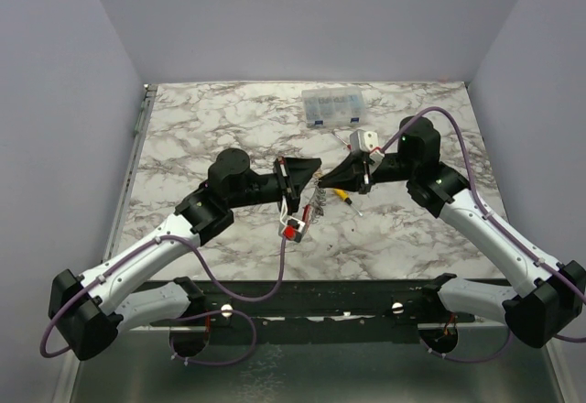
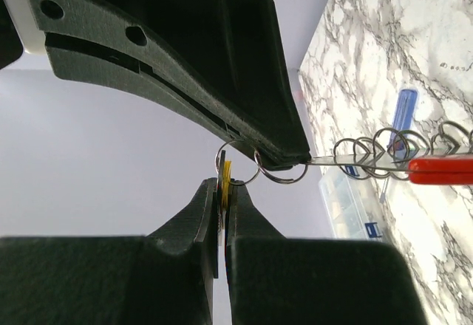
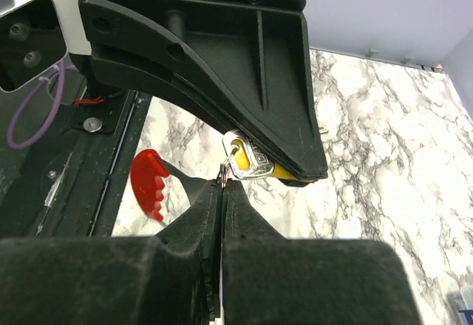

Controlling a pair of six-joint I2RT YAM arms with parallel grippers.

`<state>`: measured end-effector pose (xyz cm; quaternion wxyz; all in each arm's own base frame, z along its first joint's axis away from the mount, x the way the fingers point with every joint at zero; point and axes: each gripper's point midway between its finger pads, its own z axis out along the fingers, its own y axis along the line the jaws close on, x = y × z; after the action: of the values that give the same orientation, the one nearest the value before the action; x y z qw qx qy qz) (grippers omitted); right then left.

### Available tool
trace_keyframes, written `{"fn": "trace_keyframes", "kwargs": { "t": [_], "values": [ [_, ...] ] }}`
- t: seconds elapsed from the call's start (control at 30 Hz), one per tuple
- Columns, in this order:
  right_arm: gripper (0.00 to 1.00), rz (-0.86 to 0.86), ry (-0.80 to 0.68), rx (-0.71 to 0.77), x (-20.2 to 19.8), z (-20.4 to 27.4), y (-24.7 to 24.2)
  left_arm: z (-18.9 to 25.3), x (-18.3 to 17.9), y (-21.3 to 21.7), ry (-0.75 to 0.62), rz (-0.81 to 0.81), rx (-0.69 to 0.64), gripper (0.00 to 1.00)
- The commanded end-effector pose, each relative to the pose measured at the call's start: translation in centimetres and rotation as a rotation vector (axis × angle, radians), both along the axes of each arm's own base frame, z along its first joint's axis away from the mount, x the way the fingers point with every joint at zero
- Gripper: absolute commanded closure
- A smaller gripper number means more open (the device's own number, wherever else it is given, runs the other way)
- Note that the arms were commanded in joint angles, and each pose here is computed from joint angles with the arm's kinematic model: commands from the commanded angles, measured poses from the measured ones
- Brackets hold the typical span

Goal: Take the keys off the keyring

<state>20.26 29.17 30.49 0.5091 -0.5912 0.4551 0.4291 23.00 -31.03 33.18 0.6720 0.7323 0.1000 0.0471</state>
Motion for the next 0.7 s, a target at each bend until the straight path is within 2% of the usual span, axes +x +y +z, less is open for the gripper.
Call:
{"fn": "trace_keyframes", "kwargs": {
  "t": [0.0, 0.2, 0.67],
  "values": [
    [0.99, -0.037, 0.004, -0.009, 0.1, 0.4, -0.2, 1.4, 0.1, 1.5, -0.006, 0.064, -0.050, 1.00],
    [0.99, -0.040, 0.006, 0.005, 0.0, 0.9, -0.3, 0.3, 0.4, 2.7, 0.025, 0.123, -0.043, 1.00],
    [0.99, 0.008, 0.015, 0.062, -0.4, 3.3, 0.2, -4.1, 0.7, 2.9, 0.019, 0.139, 0.044, 1.00]
  ]
}}
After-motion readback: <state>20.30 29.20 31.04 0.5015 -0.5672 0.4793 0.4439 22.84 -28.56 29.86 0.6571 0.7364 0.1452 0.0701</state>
